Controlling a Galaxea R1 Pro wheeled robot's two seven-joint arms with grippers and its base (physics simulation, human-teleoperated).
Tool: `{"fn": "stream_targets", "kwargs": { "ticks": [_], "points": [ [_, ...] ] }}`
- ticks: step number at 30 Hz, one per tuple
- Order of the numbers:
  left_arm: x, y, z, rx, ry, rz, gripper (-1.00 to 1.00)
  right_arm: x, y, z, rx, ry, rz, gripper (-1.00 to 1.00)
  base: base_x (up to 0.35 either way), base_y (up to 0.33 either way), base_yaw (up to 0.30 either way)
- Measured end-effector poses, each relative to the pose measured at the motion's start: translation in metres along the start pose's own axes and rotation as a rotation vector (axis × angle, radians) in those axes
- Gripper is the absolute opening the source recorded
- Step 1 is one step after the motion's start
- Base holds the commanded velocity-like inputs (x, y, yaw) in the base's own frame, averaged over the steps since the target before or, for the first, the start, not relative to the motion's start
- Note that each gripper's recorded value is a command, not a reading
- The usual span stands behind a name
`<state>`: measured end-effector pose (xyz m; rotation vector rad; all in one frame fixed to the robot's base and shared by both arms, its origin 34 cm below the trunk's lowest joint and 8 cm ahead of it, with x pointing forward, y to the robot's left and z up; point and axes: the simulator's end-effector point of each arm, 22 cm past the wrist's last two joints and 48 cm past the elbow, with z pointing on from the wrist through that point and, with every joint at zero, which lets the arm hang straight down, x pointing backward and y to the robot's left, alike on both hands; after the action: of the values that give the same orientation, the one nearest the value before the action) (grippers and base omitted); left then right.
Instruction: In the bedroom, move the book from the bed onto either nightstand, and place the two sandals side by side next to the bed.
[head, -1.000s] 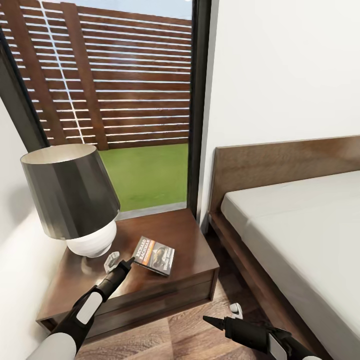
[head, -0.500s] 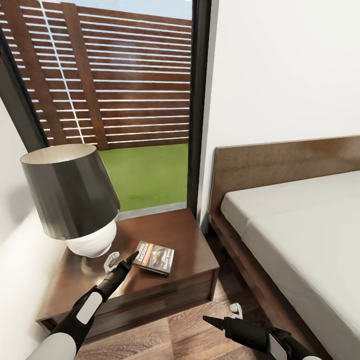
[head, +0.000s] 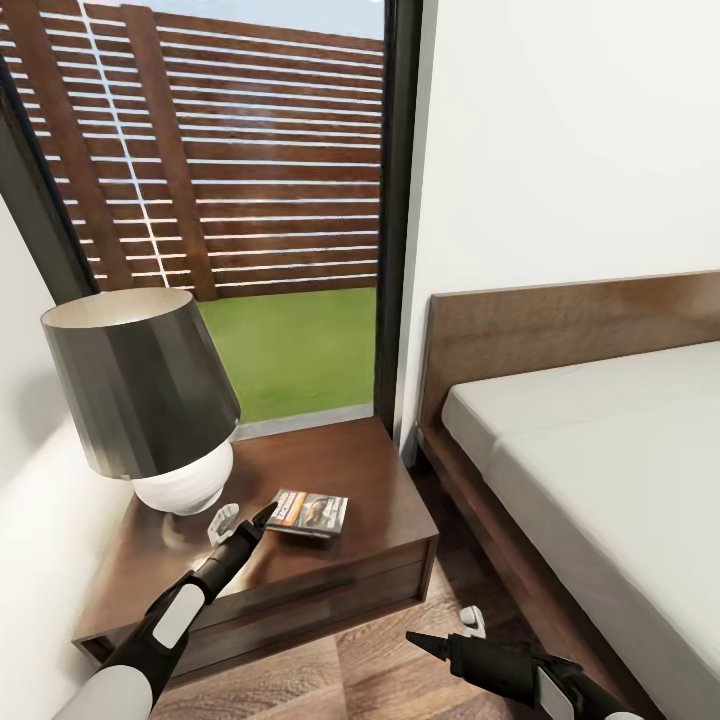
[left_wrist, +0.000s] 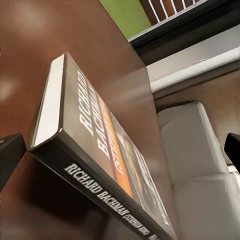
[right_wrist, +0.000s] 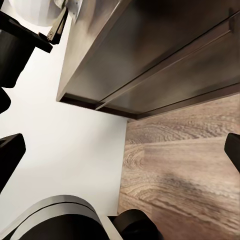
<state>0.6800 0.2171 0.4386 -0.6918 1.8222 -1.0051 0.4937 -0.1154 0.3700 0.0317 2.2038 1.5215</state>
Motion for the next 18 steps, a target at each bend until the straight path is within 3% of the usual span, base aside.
{"fn": "stream_targets", "kwargs": {
  "ticks": [6, 12, 18],
  "points": [
    [-0.006, 0.004, -0.002, -0.006, -0.007, 0.004, 1.0, 0.0, 0.0, 0.0, 0.0, 0.0, 0.0, 1.0, -0.019, 0.0, 0.0],
    [-0.01, 0.007, -0.004, -0.011, -0.013, 0.004, 1.0, 0.0, 0.0, 0.0, 0.0, 0.0, 0.0, 1.0, -0.224, 0.0, 0.0],
    [-0.011, 0.007, -0.004, -0.012, -0.015, 0.005, 1.0, 0.0, 0.0, 0.0, -0.001, 0.0, 0.0, 1.0, -0.079, 0.0, 0.0]
  ]
}}
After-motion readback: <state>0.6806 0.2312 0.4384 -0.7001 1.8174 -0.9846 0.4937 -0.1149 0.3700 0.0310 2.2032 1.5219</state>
